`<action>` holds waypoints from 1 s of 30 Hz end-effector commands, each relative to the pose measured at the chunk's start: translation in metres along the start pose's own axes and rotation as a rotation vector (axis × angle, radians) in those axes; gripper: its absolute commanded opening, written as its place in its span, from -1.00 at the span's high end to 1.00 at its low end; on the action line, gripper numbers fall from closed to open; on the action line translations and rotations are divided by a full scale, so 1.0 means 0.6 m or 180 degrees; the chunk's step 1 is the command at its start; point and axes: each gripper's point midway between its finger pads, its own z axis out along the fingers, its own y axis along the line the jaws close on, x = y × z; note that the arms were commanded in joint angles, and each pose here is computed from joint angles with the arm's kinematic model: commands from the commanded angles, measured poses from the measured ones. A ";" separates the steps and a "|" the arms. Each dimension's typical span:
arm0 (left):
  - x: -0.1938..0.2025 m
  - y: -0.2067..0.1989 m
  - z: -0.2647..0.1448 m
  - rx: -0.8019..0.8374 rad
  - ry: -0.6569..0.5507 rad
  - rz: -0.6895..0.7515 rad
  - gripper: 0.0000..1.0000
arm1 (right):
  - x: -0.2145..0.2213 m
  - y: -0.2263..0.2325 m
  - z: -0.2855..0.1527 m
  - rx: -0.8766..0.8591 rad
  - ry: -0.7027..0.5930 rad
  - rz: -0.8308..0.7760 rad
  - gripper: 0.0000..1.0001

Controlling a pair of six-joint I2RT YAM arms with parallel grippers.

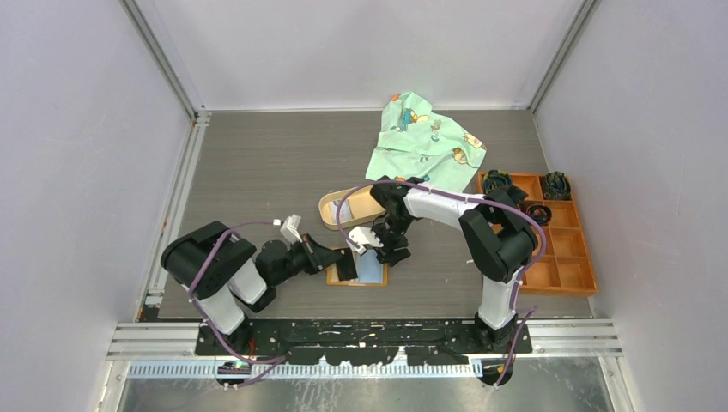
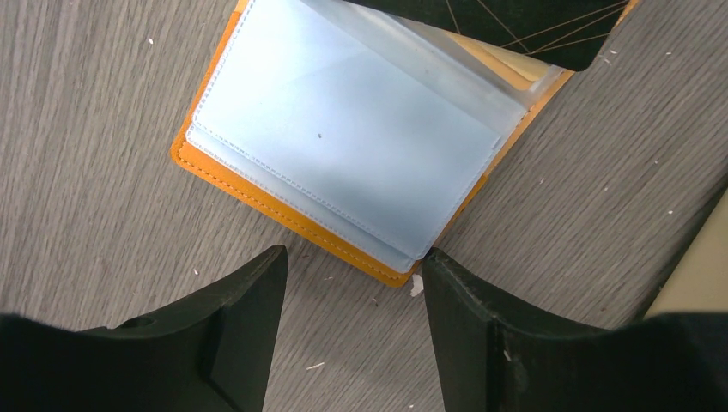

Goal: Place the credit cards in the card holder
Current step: Insert the credit card into the card holder.

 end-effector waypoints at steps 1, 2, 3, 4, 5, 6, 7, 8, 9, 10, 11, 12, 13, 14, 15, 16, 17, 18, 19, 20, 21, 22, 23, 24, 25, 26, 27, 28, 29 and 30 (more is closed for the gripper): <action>-0.035 -0.032 -0.001 0.0192 -0.0305 0.0001 1.00 | 0.020 0.022 0.022 -0.0208 0.0133 0.0069 -0.29; -0.036 -0.036 -0.001 0.0212 -0.0312 -0.0022 1.00 | 0.021 0.022 0.023 -0.0211 0.0134 0.0074 -0.29; -0.037 -0.038 0.001 0.0216 -0.0304 -0.0053 1.00 | 0.020 0.022 0.024 -0.0217 0.0135 0.0071 -0.29; -0.037 -0.041 0.001 0.0229 -0.0292 -0.0088 1.00 | 0.020 0.023 0.024 -0.0220 0.0139 0.0071 -0.29; -0.038 -0.046 0.001 0.0261 -0.0289 -0.0118 1.00 | 0.020 0.023 0.025 -0.0224 0.0143 0.0069 -0.29; -0.039 -0.050 0.000 0.0294 -0.0301 -0.0135 1.00 | 0.020 0.024 0.025 -0.0227 0.0146 0.0067 -0.29; -0.042 -0.055 -0.001 0.0324 -0.0317 -0.0139 1.00 | 0.020 0.024 0.025 -0.0227 0.0146 0.0064 -0.29; -0.044 -0.056 -0.001 0.0323 -0.0331 -0.0124 1.00 | 0.019 0.023 0.024 -0.0220 0.0145 0.0061 -0.29; -0.045 -0.054 0.000 0.0294 -0.0331 -0.0105 1.00 | 0.019 0.023 0.024 -0.0219 0.0146 0.0061 -0.30; -0.043 -0.049 0.001 0.0244 -0.0309 -0.0091 1.00 | 0.019 0.023 0.023 -0.0219 0.0150 0.0061 -0.29; -0.040 -0.045 0.001 0.0199 -0.0279 -0.0087 1.00 | 0.019 0.023 0.023 -0.0218 0.0152 0.0063 -0.29; -0.040 -0.044 0.000 0.0186 -0.0271 -0.0081 1.00 | 0.020 0.023 0.023 -0.0222 0.0155 0.0060 -0.29; -0.042 -0.049 -0.001 0.0214 -0.0288 -0.0077 1.00 | 0.020 0.023 0.023 -0.0220 0.0157 0.0057 -0.30; -0.043 -0.052 -0.002 0.0224 -0.0286 -0.0075 1.00 | 0.020 0.023 0.023 -0.0223 0.0160 0.0062 -0.29; -0.043 -0.053 -0.002 0.0219 -0.0274 -0.0067 1.00 | 0.020 0.023 0.022 -0.0220 0.0156 0.0061 -0.30; -0.040 -0.051 -0.001 0.0189 -0.0235 -0.0060 1.00 | 0.020 0.023 0.023 -0.0221 0.0160 0.0058 -0.29; -0.039 -0.049 0.000 0.0159 -0.0200 -0.0045 1.00 | 0.020 0.023 0.023 -0.0224 0.0161 0.0056 -0.29; -0.035 -0.047 0.001 0.0126 -0.0151 -0.0037 1.00 | 0.020 0.023 0.023 -0.0225 0.0160 0.0058 -0.29; -0.033 -0.045 0.002 0.0105 -0.0129 -0.0025 1.00 | 0.020 0.023 0.023 -0.0225 0.0163 0.0056 -0.29; -0.032 -0.043 0.003 0.0086 -0.0121 -0.0017 1.00 | 0.019 0.023 0.022 -0.0223 0.0164 0.0056 -0.29; -0.031 -0.040 0.003 0.0068 -0.0112 -0.0015 1.00 | 0.020 0.023 0.023 -0.0229 0.0166 0.0061 -0.29; -0.030 -0.037 0.004 0.0047 -0.0102 -0.0012 1.00 | 0.020 0.023 0.023 -0.0230 0.0165 0.0061 -0.30; -0.027 -0.033 0.006 0.0027 -0.0086 -0.0007 1.00 | 0.020 0.023 0.023 -0.0232 0.0167 0.0058 -0.29; -0.025 -0.029 0.008 0.0005 -0.0068 -0.0016 1.00 | 0.020 0.024 0.023 -0.0236 0.0168 0.0061 -0.29; -0.021 -0.027 0.009 -0.0003 -0.0049 -0.0024 1.00 | 0.020 0.023 0.023 -0.0235 0.0167 0.0059 -0.29; -0.020 -0.026 0.011 0.0003 -0.0041 -0.0028 1.00 | 0.020 0.024 0.023 -0.0242 0.0171 0.0061 -0.30; -0.016 -0.027 0.013 0.0017 -0.0021 -0.0037 1.00 | 0.020 0.024 0.024 -0.0243 0.0174 0.0060 -0.29; -0.017 -0.029 0.015 0.0043 -0.0034 -0.0050 1.00 | 0.020 0.025 0.024 -0.0247 0.0178 0.0058 -0.29; -0.016 -0.030 0.017 0.0067 -0.0035 -0.0065 1.00 | 0.021 0.025 0.024 -0.0252 0.0180 0.0059 -0.29; -0.013 -0.029 0.019 0.0075 -0.0020 -0.0082 1.00 | 0.020 0.025 0.025 -0.0253 0.0180 0.0053 -0.29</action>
